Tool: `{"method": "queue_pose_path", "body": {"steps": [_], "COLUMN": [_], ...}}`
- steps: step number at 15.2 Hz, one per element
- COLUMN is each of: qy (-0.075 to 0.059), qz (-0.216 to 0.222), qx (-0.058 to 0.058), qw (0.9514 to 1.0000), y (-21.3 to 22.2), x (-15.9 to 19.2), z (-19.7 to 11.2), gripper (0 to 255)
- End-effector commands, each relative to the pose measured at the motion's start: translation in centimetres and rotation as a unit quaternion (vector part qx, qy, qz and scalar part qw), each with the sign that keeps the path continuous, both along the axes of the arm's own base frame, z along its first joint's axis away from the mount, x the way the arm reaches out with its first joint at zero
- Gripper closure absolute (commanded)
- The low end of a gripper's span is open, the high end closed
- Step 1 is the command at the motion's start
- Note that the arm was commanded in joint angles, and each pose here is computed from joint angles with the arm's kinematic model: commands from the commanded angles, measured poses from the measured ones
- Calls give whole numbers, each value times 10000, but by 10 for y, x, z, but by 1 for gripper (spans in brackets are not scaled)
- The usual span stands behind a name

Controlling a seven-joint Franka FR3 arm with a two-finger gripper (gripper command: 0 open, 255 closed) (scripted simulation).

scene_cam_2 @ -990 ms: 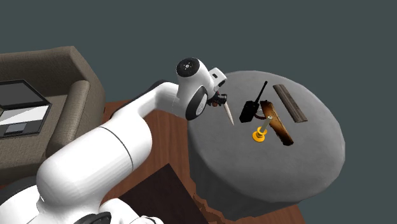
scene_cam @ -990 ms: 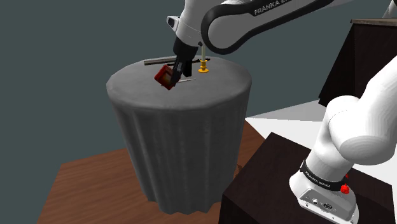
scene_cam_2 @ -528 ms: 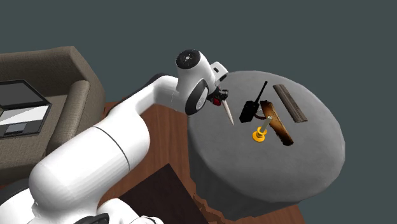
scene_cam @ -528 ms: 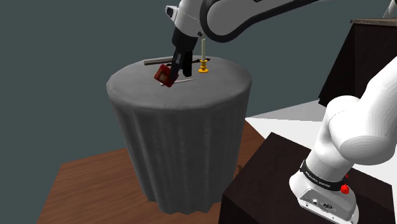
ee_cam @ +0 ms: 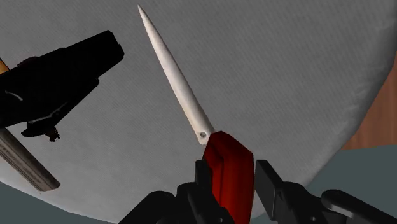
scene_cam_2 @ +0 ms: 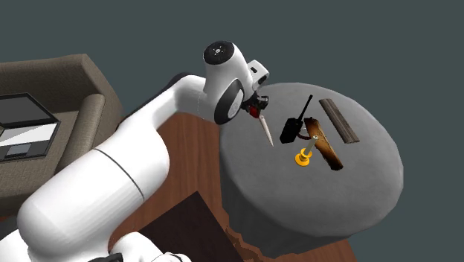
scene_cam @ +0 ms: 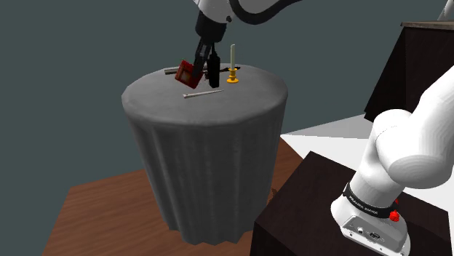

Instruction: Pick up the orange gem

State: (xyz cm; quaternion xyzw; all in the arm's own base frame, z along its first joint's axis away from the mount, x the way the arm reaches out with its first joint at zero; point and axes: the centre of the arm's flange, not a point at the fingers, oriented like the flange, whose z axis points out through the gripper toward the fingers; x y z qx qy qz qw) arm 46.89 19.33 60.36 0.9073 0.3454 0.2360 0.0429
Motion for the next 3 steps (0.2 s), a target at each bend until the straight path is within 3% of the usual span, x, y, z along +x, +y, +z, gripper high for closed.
{"method": "queue_pose_path", "body": {"steps": [1,3], "qy": [1,1], "qz": [1,1], "qx": [-1,-1], "qw": [10000,10000], "y": [1,1], "x": [0,0], "z": [11,11], "gripper": [255,255]}}
